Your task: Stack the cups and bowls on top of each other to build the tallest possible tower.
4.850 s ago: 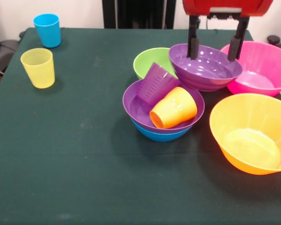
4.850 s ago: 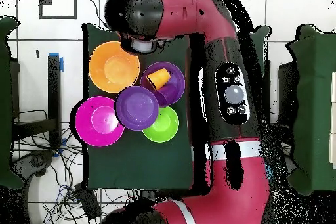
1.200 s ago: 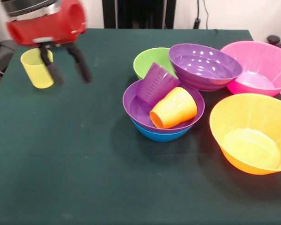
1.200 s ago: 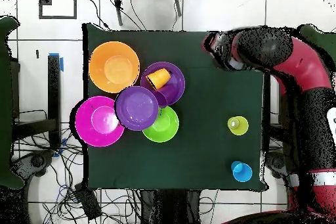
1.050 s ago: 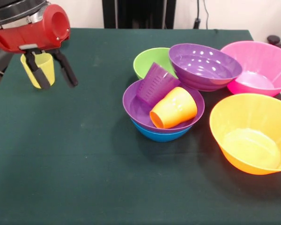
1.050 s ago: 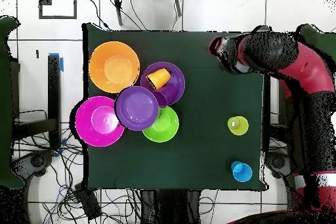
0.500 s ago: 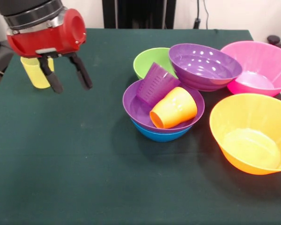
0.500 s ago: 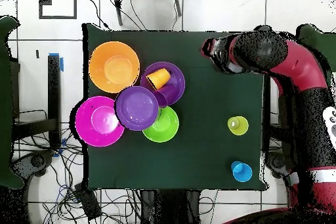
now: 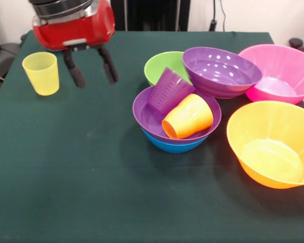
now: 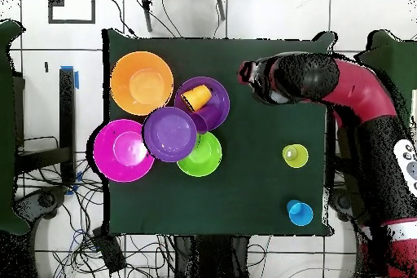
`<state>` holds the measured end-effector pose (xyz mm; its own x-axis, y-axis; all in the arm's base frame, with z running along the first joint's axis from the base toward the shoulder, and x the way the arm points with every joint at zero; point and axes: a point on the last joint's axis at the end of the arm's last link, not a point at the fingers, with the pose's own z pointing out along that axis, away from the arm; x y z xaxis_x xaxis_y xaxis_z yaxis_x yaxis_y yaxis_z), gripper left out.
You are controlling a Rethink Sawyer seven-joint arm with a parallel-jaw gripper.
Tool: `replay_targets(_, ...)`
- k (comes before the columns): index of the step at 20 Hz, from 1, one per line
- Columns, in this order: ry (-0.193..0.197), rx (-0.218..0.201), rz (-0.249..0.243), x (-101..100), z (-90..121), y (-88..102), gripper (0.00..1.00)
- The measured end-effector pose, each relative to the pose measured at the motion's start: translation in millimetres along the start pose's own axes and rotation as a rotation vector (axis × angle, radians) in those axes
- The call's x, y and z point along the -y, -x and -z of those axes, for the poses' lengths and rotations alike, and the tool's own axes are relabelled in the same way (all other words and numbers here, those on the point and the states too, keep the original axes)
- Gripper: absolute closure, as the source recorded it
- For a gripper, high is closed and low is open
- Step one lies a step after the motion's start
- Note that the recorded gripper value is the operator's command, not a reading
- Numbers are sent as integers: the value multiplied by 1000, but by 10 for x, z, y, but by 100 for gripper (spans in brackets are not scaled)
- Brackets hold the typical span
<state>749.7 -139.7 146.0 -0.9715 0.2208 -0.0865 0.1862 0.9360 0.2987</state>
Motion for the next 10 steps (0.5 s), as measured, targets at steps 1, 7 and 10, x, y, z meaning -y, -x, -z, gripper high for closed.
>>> replay_targets(1, 1, -3, 5, -20, 16, -38, 0)
replay_targets(7, 7, -24, 22, -76, 68, -193, 0)
replay_targets(10, 17, -33, 27, -89, 75, -250, 0)
